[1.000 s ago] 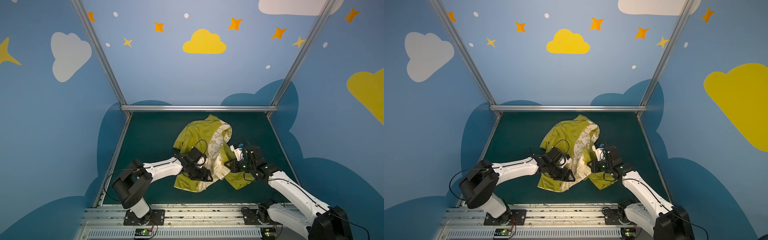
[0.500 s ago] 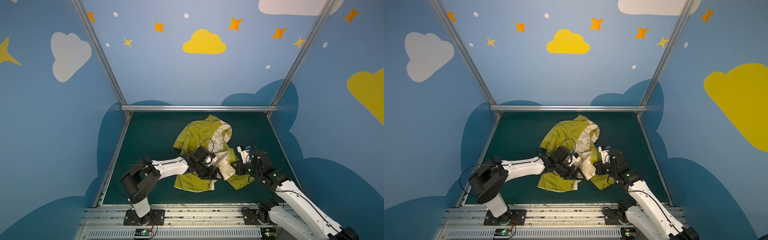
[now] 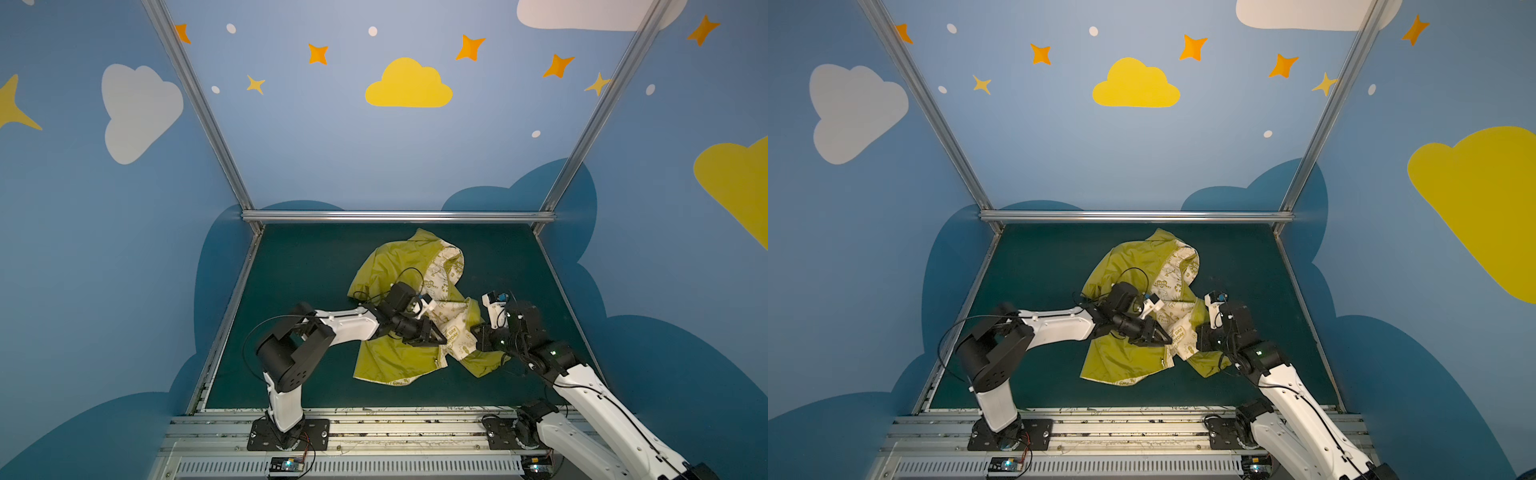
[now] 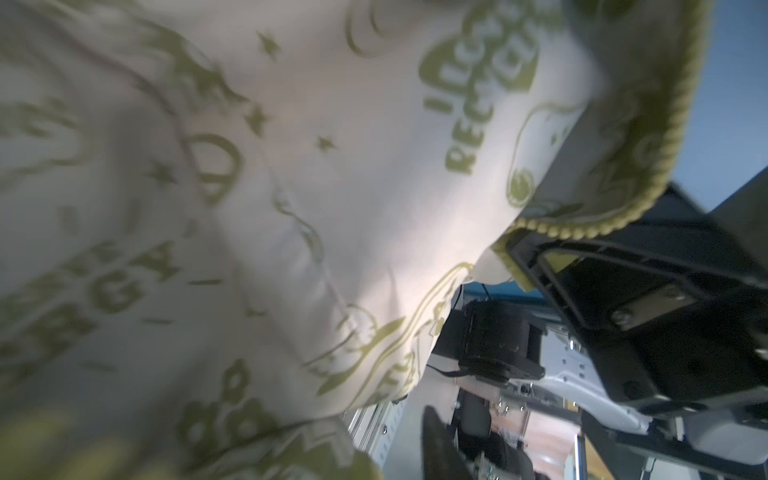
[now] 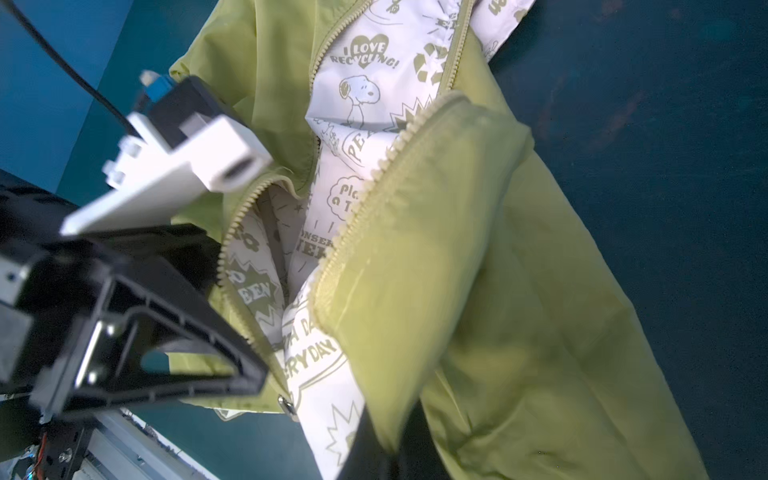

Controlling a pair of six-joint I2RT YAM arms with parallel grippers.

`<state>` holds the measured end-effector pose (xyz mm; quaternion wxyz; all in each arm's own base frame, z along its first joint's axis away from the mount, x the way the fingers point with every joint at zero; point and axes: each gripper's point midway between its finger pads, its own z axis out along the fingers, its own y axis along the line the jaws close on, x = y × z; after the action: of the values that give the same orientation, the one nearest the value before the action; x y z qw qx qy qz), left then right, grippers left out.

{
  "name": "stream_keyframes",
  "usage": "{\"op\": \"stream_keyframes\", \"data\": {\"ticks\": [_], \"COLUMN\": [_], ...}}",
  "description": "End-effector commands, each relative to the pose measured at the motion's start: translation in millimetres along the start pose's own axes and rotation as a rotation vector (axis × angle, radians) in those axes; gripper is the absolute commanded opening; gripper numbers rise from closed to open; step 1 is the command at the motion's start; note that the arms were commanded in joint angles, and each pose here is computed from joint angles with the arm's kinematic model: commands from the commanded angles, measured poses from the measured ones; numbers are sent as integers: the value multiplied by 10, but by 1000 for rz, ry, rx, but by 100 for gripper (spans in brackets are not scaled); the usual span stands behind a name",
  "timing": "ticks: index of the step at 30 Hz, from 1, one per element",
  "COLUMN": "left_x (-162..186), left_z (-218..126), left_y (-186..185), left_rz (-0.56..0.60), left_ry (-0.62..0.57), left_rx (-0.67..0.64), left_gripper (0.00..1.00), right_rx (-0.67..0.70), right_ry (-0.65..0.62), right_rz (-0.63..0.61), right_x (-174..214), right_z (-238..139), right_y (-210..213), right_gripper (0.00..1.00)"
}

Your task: Zip up the jacket

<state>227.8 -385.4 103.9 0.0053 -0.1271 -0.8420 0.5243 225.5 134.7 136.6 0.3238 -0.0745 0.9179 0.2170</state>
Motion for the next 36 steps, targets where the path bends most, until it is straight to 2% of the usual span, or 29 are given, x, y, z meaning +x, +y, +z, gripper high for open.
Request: {"op": "stream_keyframes", "data": {"ticks": [1, 3, 8, 11, 12, 13, 14, 16, 20, 26, 27, 29, 30, 32, 33, 34, 36], "left_x": [-105, -133, -170, -82, -36, 8, 39, 67, 0, -176, -203, -213, -210, -218, -239, -260, -291], "left_z": [-345, -551, -1128, -1323, -1333, -1313, -1265, -1094, -806, -423, -359, -318, -361, -566, -734, -903, -1400], "left_y": [116, 208, 147, 159, 165, 173, 158, 138, 190, 309, 307, 354, 403, 486, 489, 473, 434], "left_rz": [-16, -34, -8, 8, 9, 16, 33, 57, 56, 35, 39, 41, 36, 31, 33, 35, 28], "left_ry": [-90, -131, -242, -268, -260, -255, -250, -225, -172, -132, -123, -105, -94, -105, -131, -159, -240], "left_rx": [-37, -84, -188, -344, -396, -455, -500, -588, -760, -821, -810, -826, -861, -955, -991, -1012, -1064], "left_gripper": [15, 3, 5, 3, 13, 43, 56, 67, 75, 81, 80, 72, 60, 25, 13, 4, 3], "right_rx": [-8, -22, -45, -35, -31, -26, -20, -3, 5, -6, -9, -10, -10, -19, -29, -44, -102], "right_ry": [-22, -25, -35, -35, -34, -33, -33, -25, -22, -41, -40, -41, -42, -47, -53, -54, -69], "right_rz": [2, -5, -29, -40, -42, -45, -45, -43, -40, -43, -44, -42, -42, -42, -43, -52, -76], "right_x": [-81, -122, -230, -252, -253, -252, -259, -246, -226, -242, -237, -236, -239, -250, -266, -274, -318], "right_z": [17, 29, 45, 66, 78, 91, 99, 122, 135, 112, 113, 112, 112, 112, 110, 117, 130], "right_y": [16, 50, 117, 103, 96, 84, 72, 38, 18, 33, 37, 38, 37, 52, 72, 100, 206], "right_gripper": [0, 0, 0, 0, 0, 0, 0, 0, 0, 0, 0, 0, 0, 0, 0, 0, 0]}}
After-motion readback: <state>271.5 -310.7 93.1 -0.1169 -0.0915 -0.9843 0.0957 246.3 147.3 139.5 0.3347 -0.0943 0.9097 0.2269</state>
